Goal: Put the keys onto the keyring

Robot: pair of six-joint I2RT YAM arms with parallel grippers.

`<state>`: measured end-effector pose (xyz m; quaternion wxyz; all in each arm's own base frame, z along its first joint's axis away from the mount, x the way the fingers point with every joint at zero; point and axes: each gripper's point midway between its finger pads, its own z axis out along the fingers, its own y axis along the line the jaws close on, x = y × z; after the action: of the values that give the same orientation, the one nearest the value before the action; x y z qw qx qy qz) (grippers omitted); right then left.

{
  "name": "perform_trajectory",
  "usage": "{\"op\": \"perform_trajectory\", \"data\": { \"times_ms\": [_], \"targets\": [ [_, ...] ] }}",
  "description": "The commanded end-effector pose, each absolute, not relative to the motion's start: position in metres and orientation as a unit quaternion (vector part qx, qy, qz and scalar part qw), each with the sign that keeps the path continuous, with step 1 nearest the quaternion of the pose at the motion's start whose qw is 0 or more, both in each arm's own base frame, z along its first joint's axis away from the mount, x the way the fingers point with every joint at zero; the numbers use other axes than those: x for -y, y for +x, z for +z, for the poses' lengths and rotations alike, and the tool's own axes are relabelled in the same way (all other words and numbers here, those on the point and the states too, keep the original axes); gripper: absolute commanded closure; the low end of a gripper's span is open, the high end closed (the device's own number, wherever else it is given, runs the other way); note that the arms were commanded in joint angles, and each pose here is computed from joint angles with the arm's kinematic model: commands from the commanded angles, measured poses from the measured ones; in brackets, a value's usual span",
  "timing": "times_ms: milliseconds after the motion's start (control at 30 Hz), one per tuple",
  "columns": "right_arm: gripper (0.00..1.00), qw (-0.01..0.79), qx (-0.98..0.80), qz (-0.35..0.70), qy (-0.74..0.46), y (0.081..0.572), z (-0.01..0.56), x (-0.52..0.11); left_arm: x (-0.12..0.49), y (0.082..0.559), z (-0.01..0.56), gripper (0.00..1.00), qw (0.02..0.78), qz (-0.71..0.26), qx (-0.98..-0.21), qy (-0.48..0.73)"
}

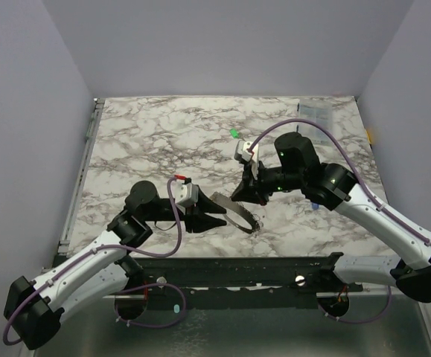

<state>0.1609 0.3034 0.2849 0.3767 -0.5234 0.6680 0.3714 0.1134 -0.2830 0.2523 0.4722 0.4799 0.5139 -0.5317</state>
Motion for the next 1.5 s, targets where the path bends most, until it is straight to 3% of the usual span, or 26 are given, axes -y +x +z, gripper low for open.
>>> {"op": "perform_trajectory", "data": {
  "times_ms": [0, 300, 533, 1467],
  "targets": [
    [0.99, 0.382, -0.642, 0.396, -0.535, 0.152, 0.300, -0.309, 0.276, 0.125, 0.272, 0.57, 0.539, -0.498, -0.497, 0.462],
    [0.99, 0.328, -0.630, 0.433, -0.555, 0.130, 0.292, -0.311, 0.273, 0.132, 0.281, 0.55, 0.572, -0.475, -0.487, 0.458],
    [0.99, 0.301, -0.624, 0.441, -0.570, 0.119, 0.290, -0.313, 0.276, 0.134, 0.279, 0.36, 0.581, -0.457, -0.466, 0.486],
    [0.99, 0.294, -0.615, 0.446, -0.581, 0.119, 0.291, -0.327, 0.287, 0.118, 0.266, 0.36, 0.535, -0.494, -0.461, 0.507]
  ]
}}
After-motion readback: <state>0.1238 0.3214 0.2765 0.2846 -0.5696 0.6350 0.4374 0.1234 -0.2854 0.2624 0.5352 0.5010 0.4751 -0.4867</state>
